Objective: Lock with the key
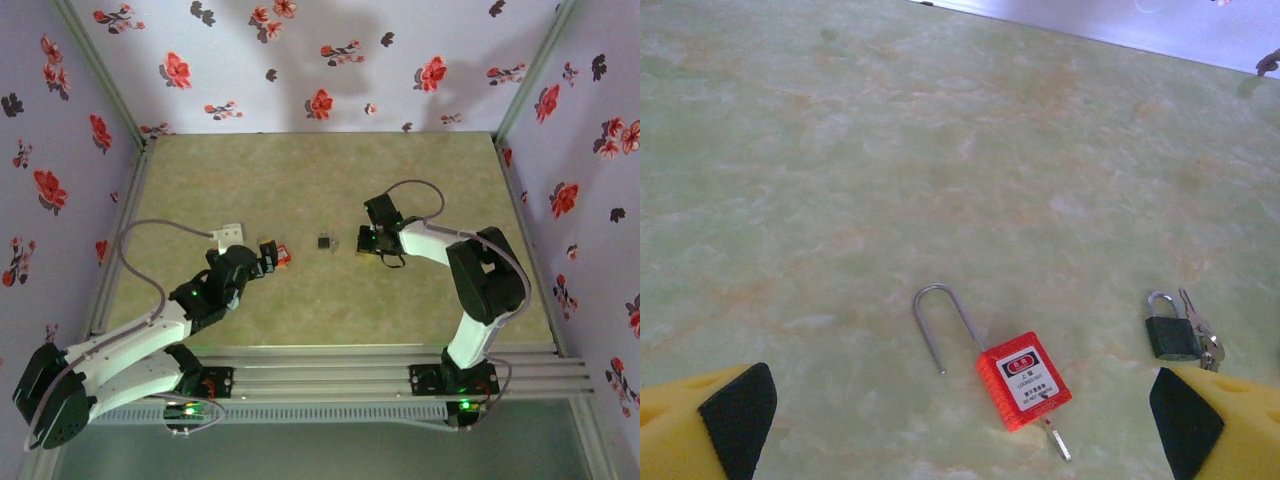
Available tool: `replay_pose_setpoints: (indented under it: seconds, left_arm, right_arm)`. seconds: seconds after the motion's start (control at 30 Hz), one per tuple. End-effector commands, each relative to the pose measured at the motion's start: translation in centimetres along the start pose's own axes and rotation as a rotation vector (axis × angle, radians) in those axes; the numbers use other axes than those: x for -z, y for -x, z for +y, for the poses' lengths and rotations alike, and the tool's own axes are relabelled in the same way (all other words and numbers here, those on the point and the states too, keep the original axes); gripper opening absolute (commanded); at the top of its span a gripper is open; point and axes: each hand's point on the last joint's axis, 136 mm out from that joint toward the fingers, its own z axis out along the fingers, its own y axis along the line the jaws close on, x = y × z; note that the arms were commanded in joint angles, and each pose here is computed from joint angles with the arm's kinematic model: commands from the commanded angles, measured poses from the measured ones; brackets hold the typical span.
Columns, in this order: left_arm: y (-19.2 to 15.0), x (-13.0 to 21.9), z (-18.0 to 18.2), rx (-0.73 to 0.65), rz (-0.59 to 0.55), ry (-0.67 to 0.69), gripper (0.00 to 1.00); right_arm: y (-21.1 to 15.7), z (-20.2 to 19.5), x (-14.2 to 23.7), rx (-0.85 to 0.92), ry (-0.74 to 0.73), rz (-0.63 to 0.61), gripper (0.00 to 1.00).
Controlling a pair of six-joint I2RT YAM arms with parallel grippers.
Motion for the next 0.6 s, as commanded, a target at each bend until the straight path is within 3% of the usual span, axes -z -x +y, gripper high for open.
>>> replay_pose_setpoints:
  seconds: [0.0,0.37,0.57]
  left_arm:
    - [0.6,0.1,0.3,0.024,-0.029,0.027,1.0]
    - [0.7,0.1,0.4,0.024,-0.031,0.028,1.0]
    - [0.6,0.1,0.7,0.032,-0.03,0.048,1.0]
  right_arm:
    - [0.3,-0.1,0.5,0.01,-0.014,0.014,0.1]
    - [1.3,0.5,2.3,0.023,-0.009,-0.011,0.26]
    - [2.1,1.5,5.2,0.055,-0.011,-0.076,0.5]
